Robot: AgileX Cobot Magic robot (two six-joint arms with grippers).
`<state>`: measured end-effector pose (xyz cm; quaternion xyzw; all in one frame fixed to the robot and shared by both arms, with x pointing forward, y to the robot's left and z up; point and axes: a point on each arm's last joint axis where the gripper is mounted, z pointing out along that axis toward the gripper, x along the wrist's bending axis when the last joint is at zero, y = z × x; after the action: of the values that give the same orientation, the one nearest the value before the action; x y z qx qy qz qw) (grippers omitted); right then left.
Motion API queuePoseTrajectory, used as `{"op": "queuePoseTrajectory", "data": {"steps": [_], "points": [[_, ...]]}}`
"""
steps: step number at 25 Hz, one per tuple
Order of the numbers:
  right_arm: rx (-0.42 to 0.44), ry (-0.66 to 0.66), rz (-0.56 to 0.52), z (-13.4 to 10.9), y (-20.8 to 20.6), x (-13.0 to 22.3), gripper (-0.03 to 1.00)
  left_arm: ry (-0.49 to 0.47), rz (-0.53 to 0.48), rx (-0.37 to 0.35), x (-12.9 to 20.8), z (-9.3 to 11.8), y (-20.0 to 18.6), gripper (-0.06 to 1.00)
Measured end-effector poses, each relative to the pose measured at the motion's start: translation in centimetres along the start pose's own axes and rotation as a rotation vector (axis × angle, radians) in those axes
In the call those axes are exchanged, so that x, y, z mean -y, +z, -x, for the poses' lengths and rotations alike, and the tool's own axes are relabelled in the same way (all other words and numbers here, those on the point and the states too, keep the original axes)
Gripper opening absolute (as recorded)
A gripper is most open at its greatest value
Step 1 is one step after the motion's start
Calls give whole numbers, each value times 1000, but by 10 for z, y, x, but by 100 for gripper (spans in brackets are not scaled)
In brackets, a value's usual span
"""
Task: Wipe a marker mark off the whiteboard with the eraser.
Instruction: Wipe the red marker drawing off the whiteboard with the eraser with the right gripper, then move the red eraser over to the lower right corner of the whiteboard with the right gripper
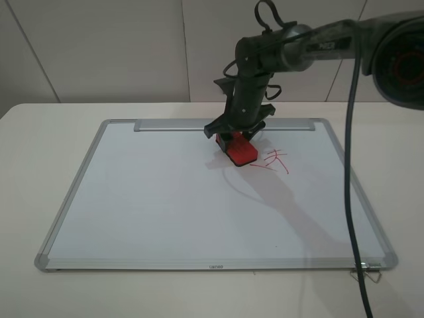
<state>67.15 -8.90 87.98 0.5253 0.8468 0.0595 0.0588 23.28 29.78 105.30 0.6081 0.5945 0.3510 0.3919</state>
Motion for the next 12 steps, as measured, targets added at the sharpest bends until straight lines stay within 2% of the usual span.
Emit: {"op": "queuePoseTrajectory", "data": {"steps": [3, 7, 12], "points": [[-8, 10, 3, 1, -4, 0, 50, 0, 0, 0, 0, 0, 0, 77], [-36, 27, -47, -2, -26, 7, 50, 0, 0, 0, 0, 0, 0, 77], [-57, 32, 20, -8, -73, 9, 50, 0, 0, 0, 0, 0, 0, 77]]}}
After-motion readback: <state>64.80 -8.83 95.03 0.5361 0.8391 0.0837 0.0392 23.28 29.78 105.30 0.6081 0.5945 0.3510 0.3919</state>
